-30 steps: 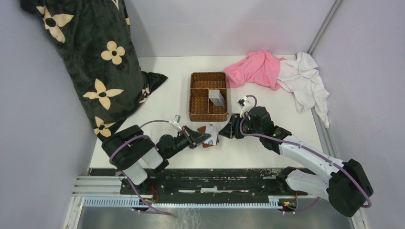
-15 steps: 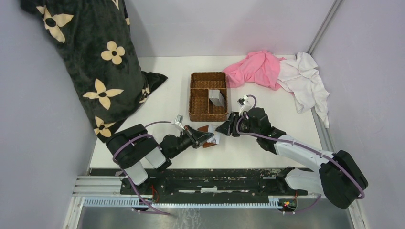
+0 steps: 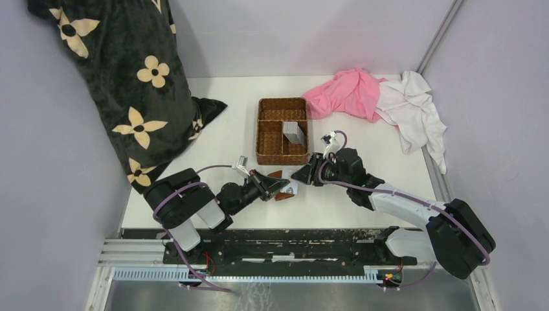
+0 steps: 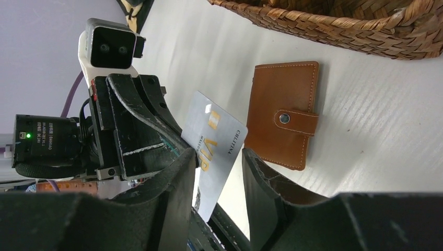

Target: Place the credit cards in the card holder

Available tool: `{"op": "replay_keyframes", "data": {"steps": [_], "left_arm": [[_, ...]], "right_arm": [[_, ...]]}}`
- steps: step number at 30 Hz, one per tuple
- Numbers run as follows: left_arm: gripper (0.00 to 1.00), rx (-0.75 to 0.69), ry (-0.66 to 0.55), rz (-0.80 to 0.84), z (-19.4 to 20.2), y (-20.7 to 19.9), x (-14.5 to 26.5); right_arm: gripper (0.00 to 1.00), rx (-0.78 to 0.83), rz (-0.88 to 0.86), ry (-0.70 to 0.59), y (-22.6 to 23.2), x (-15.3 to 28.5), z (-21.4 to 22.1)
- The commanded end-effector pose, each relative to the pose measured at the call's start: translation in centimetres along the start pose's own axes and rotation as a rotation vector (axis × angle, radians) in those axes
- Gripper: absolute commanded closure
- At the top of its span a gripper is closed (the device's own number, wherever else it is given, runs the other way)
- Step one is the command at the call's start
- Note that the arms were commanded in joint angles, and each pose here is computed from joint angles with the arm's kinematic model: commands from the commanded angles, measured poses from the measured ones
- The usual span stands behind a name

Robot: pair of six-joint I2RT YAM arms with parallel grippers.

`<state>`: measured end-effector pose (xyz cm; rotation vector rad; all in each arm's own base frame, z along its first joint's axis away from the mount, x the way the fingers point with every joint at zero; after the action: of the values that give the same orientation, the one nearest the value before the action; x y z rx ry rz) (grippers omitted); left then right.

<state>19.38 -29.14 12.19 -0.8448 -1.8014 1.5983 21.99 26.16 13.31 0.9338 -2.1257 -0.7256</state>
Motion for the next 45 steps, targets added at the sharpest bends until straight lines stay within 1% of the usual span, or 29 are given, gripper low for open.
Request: {"op": "replay_keyframes", "data": {"steps": [1, 3, 5, 8, 10, 15, 16, 19, 21, 23, 24, 25, 27, 31, 37, 45], "left_arm": [[0.97, 0.024, -0.046, 0.203, -0.9, -4.8, 0.1], [0.97, 0.025, -0.04, 0.2, -0.8, -4.7, 0.0], [0.97, 0.031, -0.032, 0.199, -0.6, -4.6, -0.2], [0.97, 0.037, -0.015, 0.196, -0.3, -4.5, -0.6], [0.97, 0.038, -0.008, 0.197, -0.1, -4.5, -0.7], [0.97, 0.05, 0.027, 0.182, 0.5, -3.9, -1.1], [0.97, 0.052, 0.034, 0.178, 0.6, -3.8, -1.2], [0.94, 0.051, 0.039, 0.163, 0.8, -3.3, -1.1], [0.86, 0.049, 0.032, 0.149, 0.6, -2.9, -0.8], [0.64, 0.05, 0.009, 0.126, 0.3, -2.3, -0.4], [0.56, 0.051, -0.007, 0.11, 0.0, -1.9, 0.0], [0.51, 0.052, -0.024, 0.092, -0.3, -1.4, 0.3], [0.47, 0.054, -0.059, 0.053, -0.9, -0.4, 1.2], [0.46, 0.047, -0.126, -0.017, -1.9, 1.4, 2.6], [0.47, 0.033, -0.159, -0.075, -2.4, 3.1, 3.0], [0.53, 0.017, -0.192, -0.093, -3.0, 3.7, 2.5]], "right_arm": [[0.56, 0.003, -0.061, -0.038, 1.0, 0.1, -0.6], [0.57, -0.001, -0.071, -0.039, 1.1, 0.0, -0.6], [0.6, -0.01, -0.083, -0.036, 1.2, -0.2, -0.6], [0.75, -0.035, -0.121, -0.029, 1.5, -0.7, -0.5], [0.8, -0.051, -0.147, -0.033, 1.7, -1.0, -0.6], [0.97, -0.088, -0.249, -0.042, 3.0, -1.7, -1.1], [0.99, -0.097, -0.266, -0.04, 3.2, -1.8, -1.1], [0.99, -0.111, -0.305, -0.036, 3.8, -2.1, -1.3], [0.99, -0.117, -0.313, -0.035, 3.9, -2.2, -1.4], [0.99, -0.116, -0.315, -0.037, 4.0, -2.3, -1.5], [0.99, -0.114, -0.313, -0.04, 4.0, -2.3, -1.6], [0.99, -0.109, -0.309, -0.038, 4.0, -2.3, -1.7], [0.99, -0.088, -0.286, -0.03, 3.8, -2.4, -1.7], [0.99, -0.035, -0.198, -0.013, 2.9, -2.6, -2.0], [0.99, 0.05, -0.067, 0.027, 1.9, -2.8, -2.0], [0.99, 0.188, 0.143, 0.105, 0.9, -3.9, -1.7]]}}
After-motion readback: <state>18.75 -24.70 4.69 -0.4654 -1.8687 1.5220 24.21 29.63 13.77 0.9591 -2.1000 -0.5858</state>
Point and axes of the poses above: each gripper's point midway between its finger pads, its own x axis back along the fingers, its own y axis along the line the jaws close on, z = x × y, the point moved 2 cm from there along x, back along the fingers, and after that the axes turned 4 degrees about x, right-handed, at the moved point
